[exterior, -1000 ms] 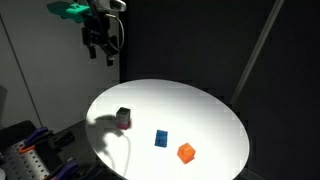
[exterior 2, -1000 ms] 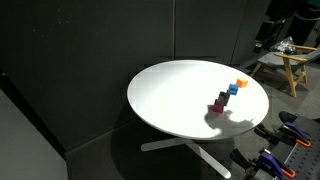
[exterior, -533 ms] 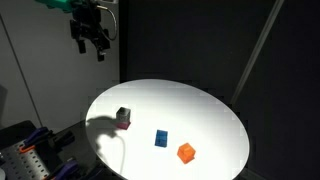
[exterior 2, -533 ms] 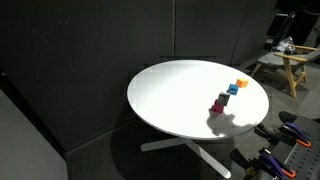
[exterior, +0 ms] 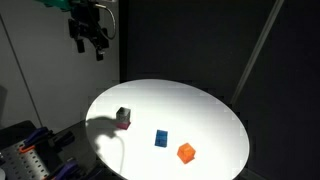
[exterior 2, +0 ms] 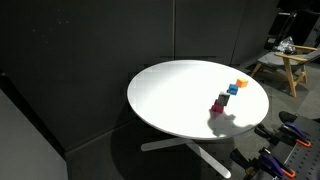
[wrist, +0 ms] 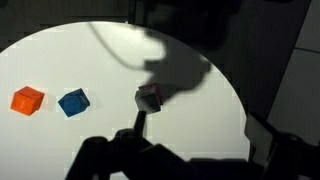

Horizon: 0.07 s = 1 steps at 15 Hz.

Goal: Pick up the gray block and put it on the pink block

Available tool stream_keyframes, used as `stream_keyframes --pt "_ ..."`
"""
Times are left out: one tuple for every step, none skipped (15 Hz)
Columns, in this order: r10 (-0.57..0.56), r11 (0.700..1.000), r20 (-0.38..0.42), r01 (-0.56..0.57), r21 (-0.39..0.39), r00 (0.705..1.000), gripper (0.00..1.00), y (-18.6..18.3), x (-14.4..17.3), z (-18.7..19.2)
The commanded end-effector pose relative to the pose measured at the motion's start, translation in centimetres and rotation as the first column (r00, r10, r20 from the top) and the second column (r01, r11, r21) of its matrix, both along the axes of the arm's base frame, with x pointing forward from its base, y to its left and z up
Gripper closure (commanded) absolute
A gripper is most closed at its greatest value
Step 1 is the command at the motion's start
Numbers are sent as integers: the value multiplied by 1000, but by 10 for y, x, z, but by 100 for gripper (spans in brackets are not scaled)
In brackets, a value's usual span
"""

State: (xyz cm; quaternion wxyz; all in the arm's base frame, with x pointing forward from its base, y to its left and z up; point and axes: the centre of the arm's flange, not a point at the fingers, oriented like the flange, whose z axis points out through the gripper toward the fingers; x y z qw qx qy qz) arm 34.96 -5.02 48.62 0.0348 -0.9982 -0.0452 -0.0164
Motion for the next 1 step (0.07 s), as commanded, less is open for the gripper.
stream_keyframes --pt "0 1000 0 0 0 1000 0 0 0 0"
